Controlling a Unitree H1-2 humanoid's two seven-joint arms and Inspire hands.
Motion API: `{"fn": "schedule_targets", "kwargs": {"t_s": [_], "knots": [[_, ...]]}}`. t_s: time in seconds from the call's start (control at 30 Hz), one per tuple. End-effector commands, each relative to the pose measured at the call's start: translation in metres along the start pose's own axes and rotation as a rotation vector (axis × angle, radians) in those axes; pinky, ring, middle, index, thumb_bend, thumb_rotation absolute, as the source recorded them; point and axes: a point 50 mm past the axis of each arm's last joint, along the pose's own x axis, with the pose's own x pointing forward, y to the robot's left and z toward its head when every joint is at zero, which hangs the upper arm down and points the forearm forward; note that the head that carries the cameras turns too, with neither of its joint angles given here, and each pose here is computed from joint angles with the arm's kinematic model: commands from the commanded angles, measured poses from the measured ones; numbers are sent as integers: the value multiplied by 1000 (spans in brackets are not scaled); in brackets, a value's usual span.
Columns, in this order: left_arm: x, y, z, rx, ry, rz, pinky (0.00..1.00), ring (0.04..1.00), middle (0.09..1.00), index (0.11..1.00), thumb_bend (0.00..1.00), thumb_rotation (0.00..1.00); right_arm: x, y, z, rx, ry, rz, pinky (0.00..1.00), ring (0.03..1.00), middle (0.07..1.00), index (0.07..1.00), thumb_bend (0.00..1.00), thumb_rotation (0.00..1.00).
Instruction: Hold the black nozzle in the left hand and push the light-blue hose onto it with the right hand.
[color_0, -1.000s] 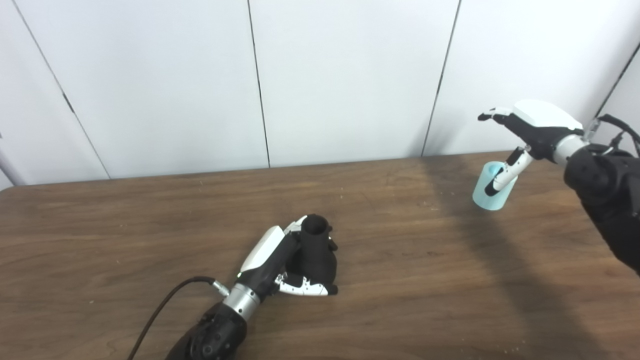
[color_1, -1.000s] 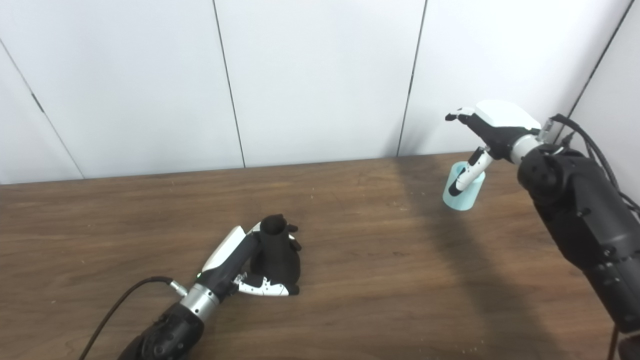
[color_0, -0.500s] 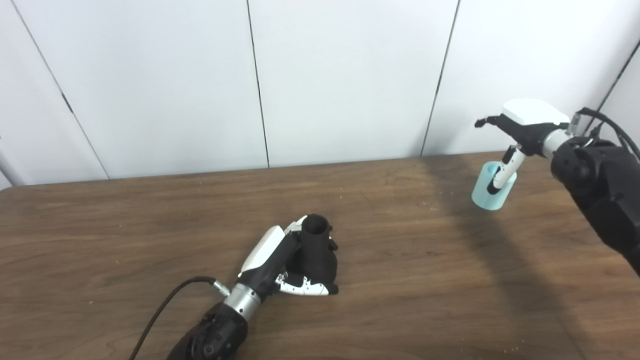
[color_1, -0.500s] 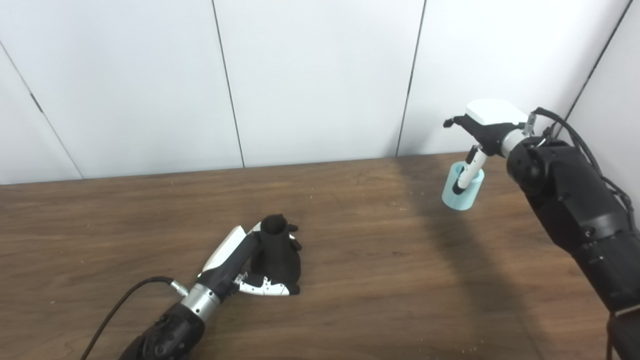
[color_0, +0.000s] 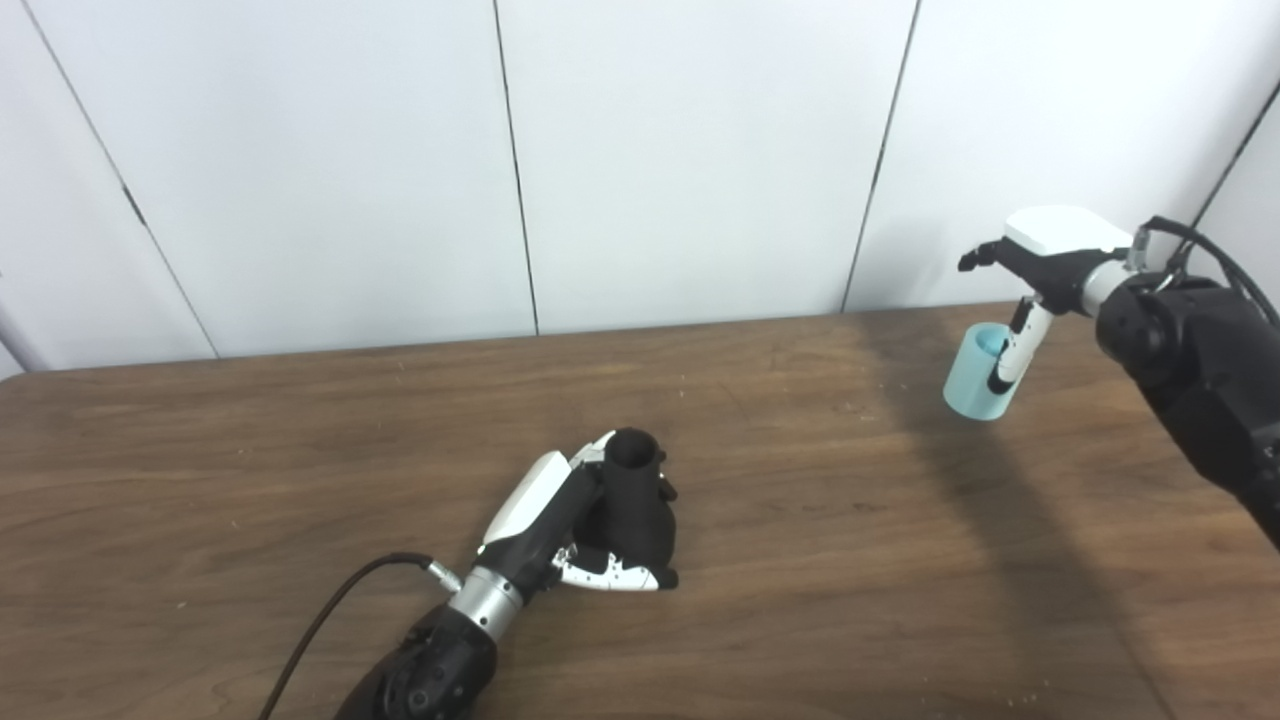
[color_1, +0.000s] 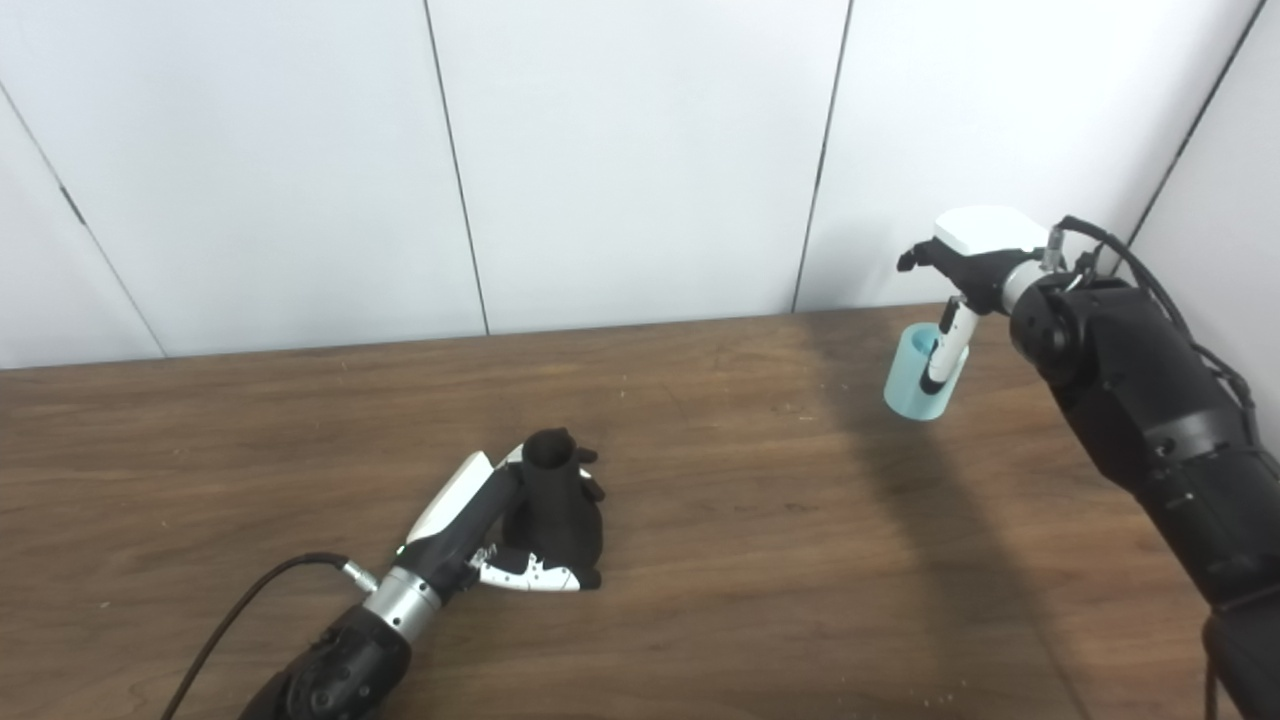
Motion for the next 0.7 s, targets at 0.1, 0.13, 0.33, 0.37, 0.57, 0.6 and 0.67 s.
{"fn": "schedule_targets", "kwargs": {"t_s": [0.1, 0.13, 0.33, 0.37, 0.57, 0.6, 0.67], "knots": [[-31, -43, -26, -31, 134, -110, 1000, 976, 825, 483, 524, 74, 1, -37, -7, 20, 8, -60, 694, 830, 849, 825, 1000, 113], [-31, -43, -26, -31, 134, -110, 1000, 976, 825, 483, 524, 74, 2, -37, -8, 24, 7, -56, 695, 826, 846, 825, 1000, 109], [-31, -43, -26, -31, 136, -109, 1000, 976, 827, 483, 524, 74, 1, -38, -8, 49, -10, -38, 692, 790, 821, 821, 1000, 99], [-31, -43, -26, -31, 137, -109, 1000, 976, 827, 483, 524, 74, 1, -38, -8, 51, -12, -35, 686, 779, 815, 818, 1000, 99], [-31, -43, -26, -32, 136, -109, 1000, 976, 827, 483, 524, 74, 2, -34, -6, 36, -18, -2, 678, 777, 826, 812, 1000, 99], [-31, -43, -26, -32, 136, -109, 1000, 976, 827, 483, 524, 74, 2, -34, -5, 31, -19, 0, 678, 783, 831, 806, 1000, 99], [-32, -43, -26, -35, 137, -108, 1000, 976, 827, 483, 524, 74, 2, -32, -4, 27, -19, 1, 679, 790, 832, 796, 1000, 102]]}}
